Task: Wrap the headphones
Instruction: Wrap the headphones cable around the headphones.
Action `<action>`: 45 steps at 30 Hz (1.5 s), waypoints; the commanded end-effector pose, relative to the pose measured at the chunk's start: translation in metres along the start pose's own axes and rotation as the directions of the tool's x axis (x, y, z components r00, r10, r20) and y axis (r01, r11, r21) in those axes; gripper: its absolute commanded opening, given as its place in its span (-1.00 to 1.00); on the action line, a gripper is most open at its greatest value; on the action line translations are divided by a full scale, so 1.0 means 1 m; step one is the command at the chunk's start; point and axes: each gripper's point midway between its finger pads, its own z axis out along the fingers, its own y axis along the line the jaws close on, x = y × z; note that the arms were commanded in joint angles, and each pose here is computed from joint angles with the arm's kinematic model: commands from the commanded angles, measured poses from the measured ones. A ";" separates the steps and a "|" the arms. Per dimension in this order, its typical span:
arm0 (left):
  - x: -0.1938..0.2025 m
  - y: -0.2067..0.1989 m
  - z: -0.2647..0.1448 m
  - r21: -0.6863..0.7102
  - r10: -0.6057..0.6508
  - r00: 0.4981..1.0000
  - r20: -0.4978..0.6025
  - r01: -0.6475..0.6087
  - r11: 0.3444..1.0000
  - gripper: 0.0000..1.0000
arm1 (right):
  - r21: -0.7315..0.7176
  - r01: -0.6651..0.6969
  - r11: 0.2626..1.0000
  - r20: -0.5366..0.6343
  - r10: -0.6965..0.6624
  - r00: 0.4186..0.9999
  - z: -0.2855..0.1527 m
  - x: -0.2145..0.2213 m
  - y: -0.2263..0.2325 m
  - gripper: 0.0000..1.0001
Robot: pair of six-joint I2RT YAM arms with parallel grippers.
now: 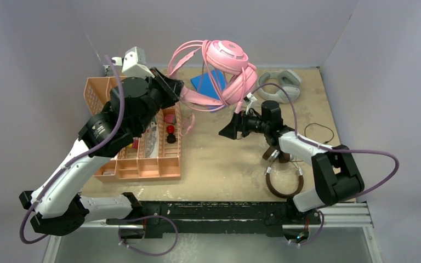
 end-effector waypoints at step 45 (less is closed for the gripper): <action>-0.053 -0.009 -0.023 0.066 -0.135 0.975 0.175 0.125 0.990 -1.00 | -0.008 -0.048 0.999 0.068 0.049 0.997 0.025 -0.018 0.011 -1.00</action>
